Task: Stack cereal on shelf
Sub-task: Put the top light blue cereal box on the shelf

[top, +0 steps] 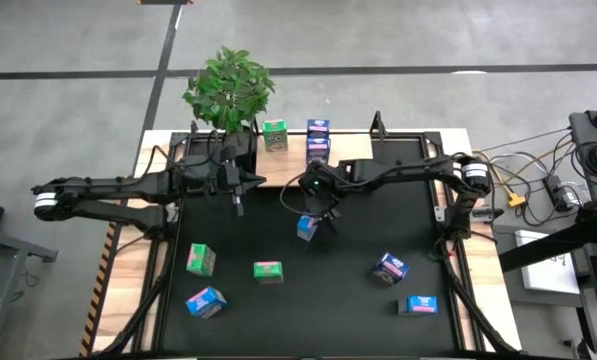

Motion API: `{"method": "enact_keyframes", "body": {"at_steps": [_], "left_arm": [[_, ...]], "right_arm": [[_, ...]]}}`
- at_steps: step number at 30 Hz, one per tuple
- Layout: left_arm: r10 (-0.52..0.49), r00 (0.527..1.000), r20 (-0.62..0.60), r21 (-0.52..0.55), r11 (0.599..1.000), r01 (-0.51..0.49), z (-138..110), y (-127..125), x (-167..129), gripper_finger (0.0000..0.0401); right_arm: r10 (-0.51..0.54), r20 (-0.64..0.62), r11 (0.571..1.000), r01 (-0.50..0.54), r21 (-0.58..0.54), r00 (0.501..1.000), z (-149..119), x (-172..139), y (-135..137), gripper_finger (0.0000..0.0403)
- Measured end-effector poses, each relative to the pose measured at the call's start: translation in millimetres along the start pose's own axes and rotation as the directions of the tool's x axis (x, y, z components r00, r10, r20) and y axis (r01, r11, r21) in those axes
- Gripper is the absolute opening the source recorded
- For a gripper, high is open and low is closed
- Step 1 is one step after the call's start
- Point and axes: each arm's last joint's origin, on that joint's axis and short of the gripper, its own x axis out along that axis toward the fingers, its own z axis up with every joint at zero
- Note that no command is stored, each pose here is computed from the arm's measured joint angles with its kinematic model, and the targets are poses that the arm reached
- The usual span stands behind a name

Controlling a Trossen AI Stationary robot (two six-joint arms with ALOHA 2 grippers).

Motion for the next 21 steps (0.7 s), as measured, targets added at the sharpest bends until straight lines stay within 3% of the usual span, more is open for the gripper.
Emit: {"method": "enact_keyframes", "body": {"at_steps": [7,14,21], "left_arm": [[0.0,1.0,0.0,0.0,1.0,0.0,0,0,0,0.0],[0.0,1.0,0.0,0.0,1.0,0.0,0,0,0,0.0],[-0.001,1.0,-0.001,0.004,1.0,0.001,0,0,0,0.0]], "right_arm": [[0.008,0.005,1.0,-0.009,0.02,1.0,0,-2,1,0.0214],[0.013,-0.001,0.997,-0.013,0.073,1.0,1,-5,1,0.0192],[0.028,-0.047,0.98,-0.018,0.197,0.998,21,-53,-6,0.0192]]}}
